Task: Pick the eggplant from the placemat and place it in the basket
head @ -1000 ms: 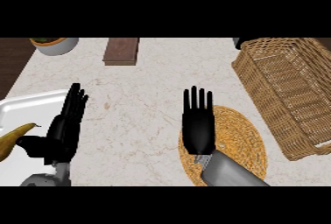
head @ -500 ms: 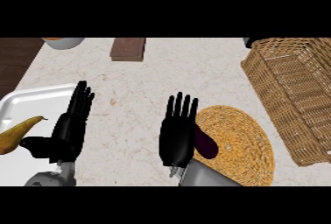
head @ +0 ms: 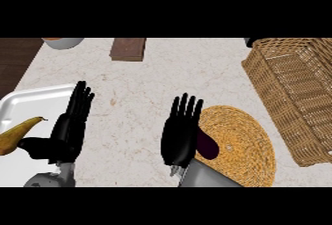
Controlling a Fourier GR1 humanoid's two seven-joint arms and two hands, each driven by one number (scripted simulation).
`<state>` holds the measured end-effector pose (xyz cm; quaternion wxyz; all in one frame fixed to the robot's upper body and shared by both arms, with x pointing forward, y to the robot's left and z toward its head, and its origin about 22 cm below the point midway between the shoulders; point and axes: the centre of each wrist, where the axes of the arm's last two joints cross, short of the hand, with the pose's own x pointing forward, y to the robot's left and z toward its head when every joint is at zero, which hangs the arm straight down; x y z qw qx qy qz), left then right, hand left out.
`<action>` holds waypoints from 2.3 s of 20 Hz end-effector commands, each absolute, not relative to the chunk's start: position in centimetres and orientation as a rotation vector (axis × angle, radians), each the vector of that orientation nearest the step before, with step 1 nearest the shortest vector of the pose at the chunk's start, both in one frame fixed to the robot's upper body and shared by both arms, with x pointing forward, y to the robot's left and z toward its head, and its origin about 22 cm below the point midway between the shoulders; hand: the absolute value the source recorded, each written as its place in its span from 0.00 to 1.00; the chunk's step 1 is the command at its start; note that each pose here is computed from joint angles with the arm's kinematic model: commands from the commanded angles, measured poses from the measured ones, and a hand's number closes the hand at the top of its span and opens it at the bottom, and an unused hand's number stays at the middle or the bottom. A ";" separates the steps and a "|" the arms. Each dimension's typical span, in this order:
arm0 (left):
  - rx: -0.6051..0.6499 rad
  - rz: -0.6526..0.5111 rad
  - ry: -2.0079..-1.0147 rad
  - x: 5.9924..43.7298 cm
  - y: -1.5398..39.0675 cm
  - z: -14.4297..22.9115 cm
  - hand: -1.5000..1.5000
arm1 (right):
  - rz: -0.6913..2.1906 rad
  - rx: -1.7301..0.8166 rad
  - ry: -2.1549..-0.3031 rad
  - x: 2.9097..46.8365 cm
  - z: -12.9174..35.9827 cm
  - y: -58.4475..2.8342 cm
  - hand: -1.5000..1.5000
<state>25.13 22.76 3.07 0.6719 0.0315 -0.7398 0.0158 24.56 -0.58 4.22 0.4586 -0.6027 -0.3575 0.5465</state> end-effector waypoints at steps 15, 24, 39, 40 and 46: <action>0.071 0.037 -1.677 25.1 23.0 3.3 0.50 | 1.222 -1.659 -0.646 22.7 1.7 0.1 0.00; 0.079 0.040 -1.680 23.5 21.6 2.9 0.50 | 1.201 -1.633 -0.625 24.1 1.3 -0.6 0.00; 0.078 0.044 -1.676 23.9 23.9 2.6 0.50 | 1.183 -1.628 -0.547 26.1 -0.8 -2.5 0.00; 0.090 0.030 -1.667 24.7 23.5 1.8 0.50 | 1.177 -1.625 -0.570 24.6 -1.9 -2.3 0.00; 0.092 0.051 -1.686 23.9 24.3 4.2 0.50 | 1.205 -1.605 -0.532 24.6 -3.4 -3.4 0.00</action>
